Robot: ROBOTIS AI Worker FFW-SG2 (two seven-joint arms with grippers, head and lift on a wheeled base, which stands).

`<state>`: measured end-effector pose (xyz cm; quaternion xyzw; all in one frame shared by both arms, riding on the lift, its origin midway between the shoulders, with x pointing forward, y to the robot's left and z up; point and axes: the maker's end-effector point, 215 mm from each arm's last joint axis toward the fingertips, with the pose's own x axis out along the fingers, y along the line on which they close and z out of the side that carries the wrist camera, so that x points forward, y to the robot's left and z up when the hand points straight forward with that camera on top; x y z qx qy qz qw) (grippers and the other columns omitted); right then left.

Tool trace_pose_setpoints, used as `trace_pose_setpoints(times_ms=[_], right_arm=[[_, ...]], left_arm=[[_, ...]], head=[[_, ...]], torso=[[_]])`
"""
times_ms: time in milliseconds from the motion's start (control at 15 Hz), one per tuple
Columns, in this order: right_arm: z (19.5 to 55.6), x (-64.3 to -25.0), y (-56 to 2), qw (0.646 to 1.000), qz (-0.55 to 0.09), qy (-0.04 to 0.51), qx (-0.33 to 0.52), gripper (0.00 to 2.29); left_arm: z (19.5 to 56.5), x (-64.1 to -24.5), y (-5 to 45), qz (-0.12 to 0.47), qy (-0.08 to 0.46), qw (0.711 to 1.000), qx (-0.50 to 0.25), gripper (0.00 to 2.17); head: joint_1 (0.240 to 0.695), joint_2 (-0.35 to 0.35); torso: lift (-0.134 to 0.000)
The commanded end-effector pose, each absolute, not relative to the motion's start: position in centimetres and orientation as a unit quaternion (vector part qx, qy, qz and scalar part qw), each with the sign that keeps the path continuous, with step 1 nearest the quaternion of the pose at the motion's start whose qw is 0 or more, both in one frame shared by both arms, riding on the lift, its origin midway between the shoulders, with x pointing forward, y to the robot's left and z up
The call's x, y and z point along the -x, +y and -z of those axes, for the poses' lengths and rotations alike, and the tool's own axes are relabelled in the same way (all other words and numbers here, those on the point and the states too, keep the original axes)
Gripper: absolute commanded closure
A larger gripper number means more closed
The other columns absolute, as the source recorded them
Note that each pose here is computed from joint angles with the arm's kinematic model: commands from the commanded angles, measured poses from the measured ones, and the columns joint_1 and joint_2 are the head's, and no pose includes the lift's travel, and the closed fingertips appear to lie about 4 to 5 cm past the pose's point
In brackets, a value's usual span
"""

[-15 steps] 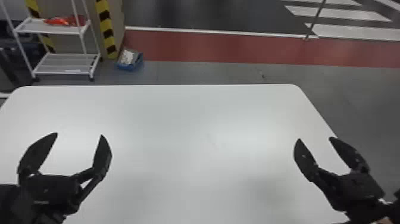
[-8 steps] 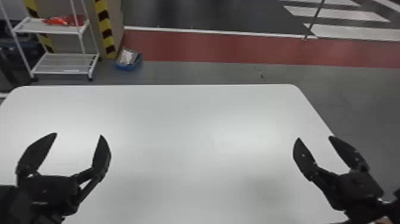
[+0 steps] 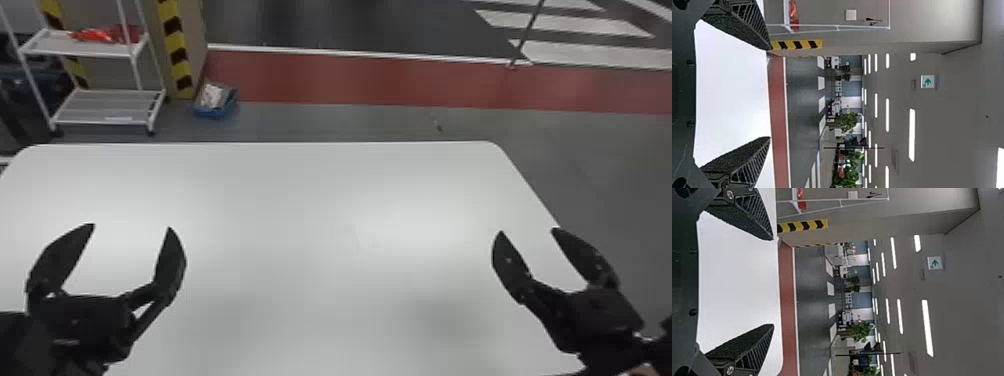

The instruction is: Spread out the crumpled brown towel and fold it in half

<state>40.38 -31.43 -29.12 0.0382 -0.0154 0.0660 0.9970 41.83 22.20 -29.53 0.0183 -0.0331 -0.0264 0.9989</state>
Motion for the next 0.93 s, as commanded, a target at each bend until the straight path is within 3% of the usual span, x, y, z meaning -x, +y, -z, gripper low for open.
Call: trace_pose_setpoints(times_ms=[0,867], right_arm=[[29.2,-40.38,-31.43,0.997,-0.066,-0.014,-0.038,0.09],[29.52,-40.41,-31.57,0.997,-0.063,-0.012,-0.041,0.09]], left_arm=[[29.53,-41.83,22.2,0.026,-0.033,0.999,-0.019,0.07],[29.76,-41.97,22.24,0.027,-0.031,0.999,-0.02,0.07]], head=[[0.695,-0.127],[0.695,-0.128]], torso=[[-0.125],[-0.125]])
